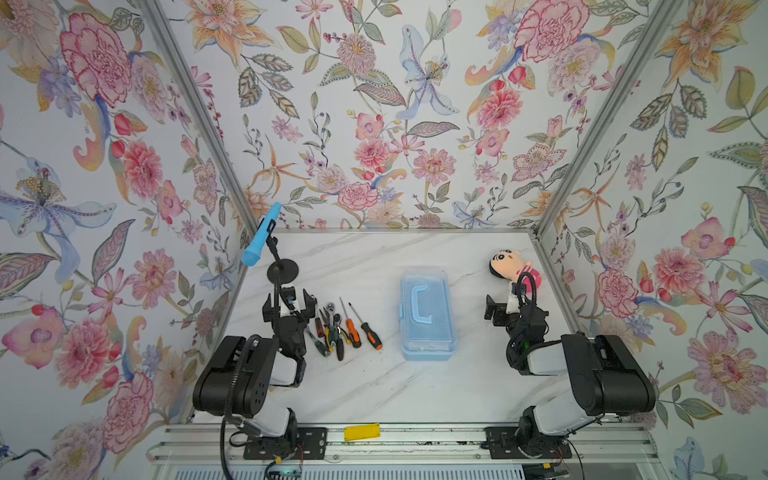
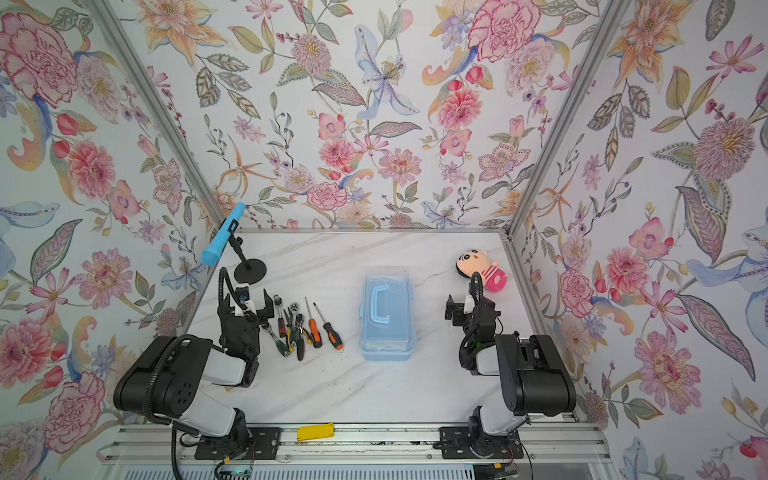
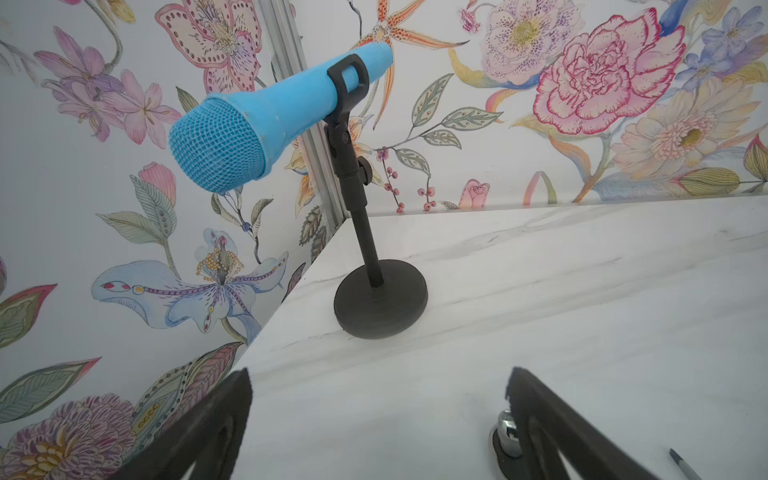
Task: Pack the tool kit
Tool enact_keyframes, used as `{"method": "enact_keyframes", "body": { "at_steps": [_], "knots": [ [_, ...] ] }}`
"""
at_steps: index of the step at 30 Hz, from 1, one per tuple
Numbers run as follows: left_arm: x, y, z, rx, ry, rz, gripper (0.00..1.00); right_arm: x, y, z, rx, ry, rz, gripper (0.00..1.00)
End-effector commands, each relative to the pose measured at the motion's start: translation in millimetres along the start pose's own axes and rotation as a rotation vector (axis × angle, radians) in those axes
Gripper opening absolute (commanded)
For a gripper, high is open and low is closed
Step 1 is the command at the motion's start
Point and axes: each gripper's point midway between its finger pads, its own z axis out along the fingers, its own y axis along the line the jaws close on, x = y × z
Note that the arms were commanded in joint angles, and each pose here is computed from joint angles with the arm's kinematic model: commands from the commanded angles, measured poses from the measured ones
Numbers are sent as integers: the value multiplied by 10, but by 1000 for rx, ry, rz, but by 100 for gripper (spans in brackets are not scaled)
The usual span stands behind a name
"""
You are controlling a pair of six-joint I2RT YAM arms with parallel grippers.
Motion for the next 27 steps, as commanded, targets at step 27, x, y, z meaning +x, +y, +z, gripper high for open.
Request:
{"method": "enact_keyframes", "body": {
  "at_steps": [27],
  "knots": [
    [-89,11,30,3,-24,-16,99,-128,-9,19,-12,-34,8,99]
  ]
}}
